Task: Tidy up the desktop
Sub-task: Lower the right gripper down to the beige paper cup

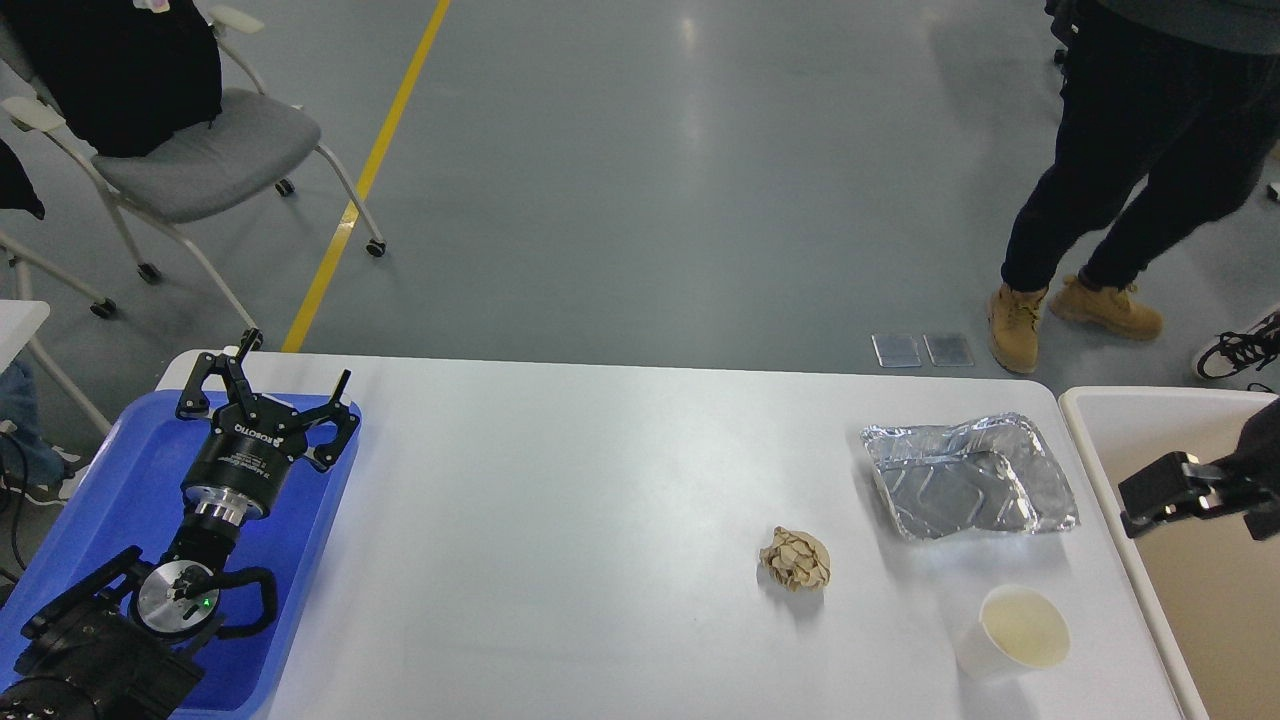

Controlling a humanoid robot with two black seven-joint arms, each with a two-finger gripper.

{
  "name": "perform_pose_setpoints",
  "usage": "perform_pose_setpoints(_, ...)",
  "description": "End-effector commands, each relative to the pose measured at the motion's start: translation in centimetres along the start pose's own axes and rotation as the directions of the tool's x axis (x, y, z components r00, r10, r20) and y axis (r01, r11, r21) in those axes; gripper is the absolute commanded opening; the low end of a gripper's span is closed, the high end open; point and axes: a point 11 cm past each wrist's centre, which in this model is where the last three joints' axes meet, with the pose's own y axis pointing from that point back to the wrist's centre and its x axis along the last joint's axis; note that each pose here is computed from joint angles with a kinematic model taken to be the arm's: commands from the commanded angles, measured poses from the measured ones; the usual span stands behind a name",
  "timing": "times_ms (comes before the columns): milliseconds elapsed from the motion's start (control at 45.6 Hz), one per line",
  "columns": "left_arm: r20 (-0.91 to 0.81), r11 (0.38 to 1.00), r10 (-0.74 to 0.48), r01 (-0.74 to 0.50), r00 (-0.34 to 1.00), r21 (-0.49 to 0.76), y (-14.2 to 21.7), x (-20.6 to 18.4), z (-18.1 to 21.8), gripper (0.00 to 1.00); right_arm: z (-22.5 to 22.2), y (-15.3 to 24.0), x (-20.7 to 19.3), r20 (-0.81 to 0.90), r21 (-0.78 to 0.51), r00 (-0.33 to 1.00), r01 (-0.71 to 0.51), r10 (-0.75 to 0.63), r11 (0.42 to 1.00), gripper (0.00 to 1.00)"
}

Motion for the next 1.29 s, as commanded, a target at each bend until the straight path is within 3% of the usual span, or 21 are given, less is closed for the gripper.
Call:
perform_pose_setpoints(0,0.000,1.000,0.000,0.000,1.000,0.000,0.0,0.0,0.0,0.99,1.3,-4.8,-2.3,0.014,0.019,1.000,-0.015,0.015,1.000,1.00)
perform_pose_setpoints(241,0.000,1.000,0.000,0.000,1.000,0.000,0.0,0.0,0.0,0.99,1.6,-8.9,-4.8,0.019,0.045,1.000,0.009,-0.010,0.999,1.00)
perform_pose_setpoints(1273,-0.001,1.000,0.000,0.000,1.000,0.000,0.0,0.0,-0.1,0.99,1.8,-15.5,-6.6,-0.035,0.011,0.999,-0.011,0.011,1.000,0.98)
